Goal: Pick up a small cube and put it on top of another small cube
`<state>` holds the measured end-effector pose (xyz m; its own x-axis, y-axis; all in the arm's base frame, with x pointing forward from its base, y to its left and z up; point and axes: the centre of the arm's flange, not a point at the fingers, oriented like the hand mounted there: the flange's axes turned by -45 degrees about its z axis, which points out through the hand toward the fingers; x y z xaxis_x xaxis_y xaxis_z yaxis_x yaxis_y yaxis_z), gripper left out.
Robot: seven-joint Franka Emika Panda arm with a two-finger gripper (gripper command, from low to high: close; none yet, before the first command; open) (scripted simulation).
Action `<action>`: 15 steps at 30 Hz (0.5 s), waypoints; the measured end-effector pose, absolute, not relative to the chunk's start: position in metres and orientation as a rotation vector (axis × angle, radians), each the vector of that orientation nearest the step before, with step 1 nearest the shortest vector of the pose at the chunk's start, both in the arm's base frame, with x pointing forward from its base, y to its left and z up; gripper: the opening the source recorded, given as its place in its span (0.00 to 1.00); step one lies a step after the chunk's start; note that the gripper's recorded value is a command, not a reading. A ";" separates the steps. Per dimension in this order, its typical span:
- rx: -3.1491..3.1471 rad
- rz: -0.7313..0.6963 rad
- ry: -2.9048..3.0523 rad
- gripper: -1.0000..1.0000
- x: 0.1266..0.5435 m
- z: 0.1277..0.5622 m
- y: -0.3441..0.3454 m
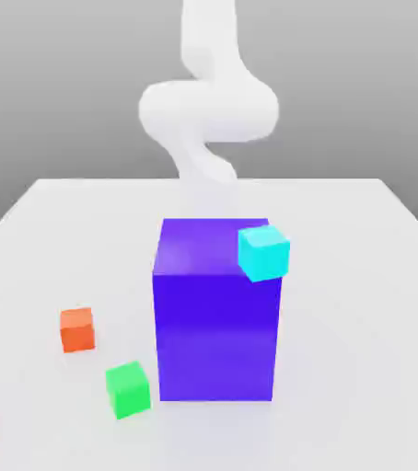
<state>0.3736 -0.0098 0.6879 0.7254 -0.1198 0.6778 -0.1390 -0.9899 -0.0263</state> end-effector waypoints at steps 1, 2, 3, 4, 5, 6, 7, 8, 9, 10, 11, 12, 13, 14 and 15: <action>2.887 1.096 -0.301 0.50 0.385 0.677 -0.015; 2.878 1.060 -0.380 0.50 0.396 0.667 -0.021; 2.868 1.025 -0.456 0.50 0.406 0.656 -0.027; 2.855 0.991 -0.531 0.50 0.415 0.646 -0.034; 2.841 0.958 -0.604 0.50 0.424 0.635 -0.041; 2.826 0.926 -0.677 0.50 0.433 0.623 -0.048; 2.808 0.894 -0.748 0.50 0.441 0.612 -0.056; 2.789 0.863 -0.819 0.50 0.449 0.600 -0.065; 2.769 0.833 -0.888 0.50 0.456 0.588 -0.073; 2.747 0.802 -0.957 0.50 0.463 0.575 -0.082; 2.724 0.773 -1.025 0.50 0.469 0.563 -0.091; 2.700 0.744 -1.092 0.50 0.474 0.550 -0.101; 2.675 0.715 -1.158 0.50 0.479 0.537 -0.110; 2.648 0.687 -1.224 0.50 0.484 0.524 -0.120; 2.620 0.658 -1.289 0.50 0.488 0.511 -0.130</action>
<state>0.4876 -0.1299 0.5110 0.5350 -0.7170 0.4468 -0.7823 -0.6202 -0.0586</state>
